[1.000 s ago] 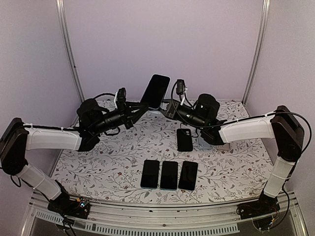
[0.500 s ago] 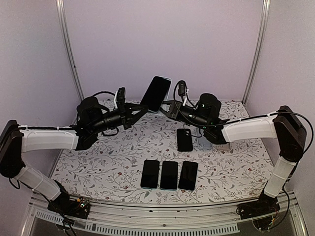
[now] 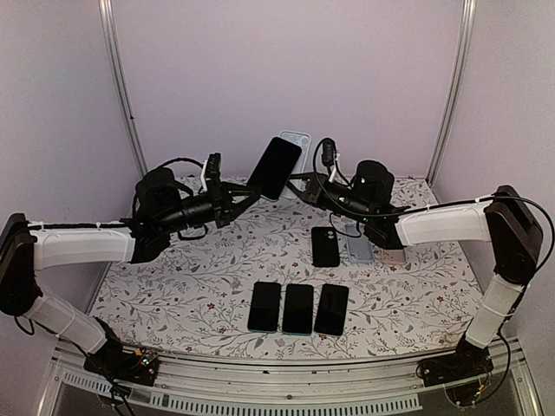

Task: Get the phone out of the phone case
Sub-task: Remove the phone case from the phone, then place the phone case at the center of the board.

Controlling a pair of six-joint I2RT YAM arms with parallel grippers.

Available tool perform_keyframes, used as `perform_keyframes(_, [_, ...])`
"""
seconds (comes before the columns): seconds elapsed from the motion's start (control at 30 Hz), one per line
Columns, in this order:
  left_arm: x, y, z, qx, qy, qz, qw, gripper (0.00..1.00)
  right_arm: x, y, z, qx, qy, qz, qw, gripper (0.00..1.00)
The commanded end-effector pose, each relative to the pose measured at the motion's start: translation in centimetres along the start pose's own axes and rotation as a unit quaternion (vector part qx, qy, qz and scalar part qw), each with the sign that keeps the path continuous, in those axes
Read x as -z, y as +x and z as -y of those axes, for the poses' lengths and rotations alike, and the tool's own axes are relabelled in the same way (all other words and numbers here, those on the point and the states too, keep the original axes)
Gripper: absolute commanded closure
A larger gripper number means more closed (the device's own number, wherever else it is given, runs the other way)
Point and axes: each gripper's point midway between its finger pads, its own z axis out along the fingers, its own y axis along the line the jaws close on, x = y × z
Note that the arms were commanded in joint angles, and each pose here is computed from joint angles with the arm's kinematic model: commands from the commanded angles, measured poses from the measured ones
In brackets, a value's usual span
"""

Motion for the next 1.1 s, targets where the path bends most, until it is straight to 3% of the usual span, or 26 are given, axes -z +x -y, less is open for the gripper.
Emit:
perform_keyframes(0.0, [0.3, -1.4, 3.1, -0.047, 0.027, 0.018, 0.998, 1.00, 0.7, -3.0, -0.9, 0.007, -0.002, 0.038, 0.999, 1.00])
perform_keyframes(0.63, [1.0, -1.1, 3.9, -0.082, 0.015, 0.020, 0.996, 1.00, 0.3, -2.7, 1.0, -0.005, 0.031, 0.014, 0.999, 1.00])
perform_keyframes(1.07, [1.8, -1.6, 4.3, -0.095, 0.001, 0.038, 0.995, 1.00, 0.3, 0.3, 5.5, -0.039, 0.094, -0.059, 0.993, 1.00])
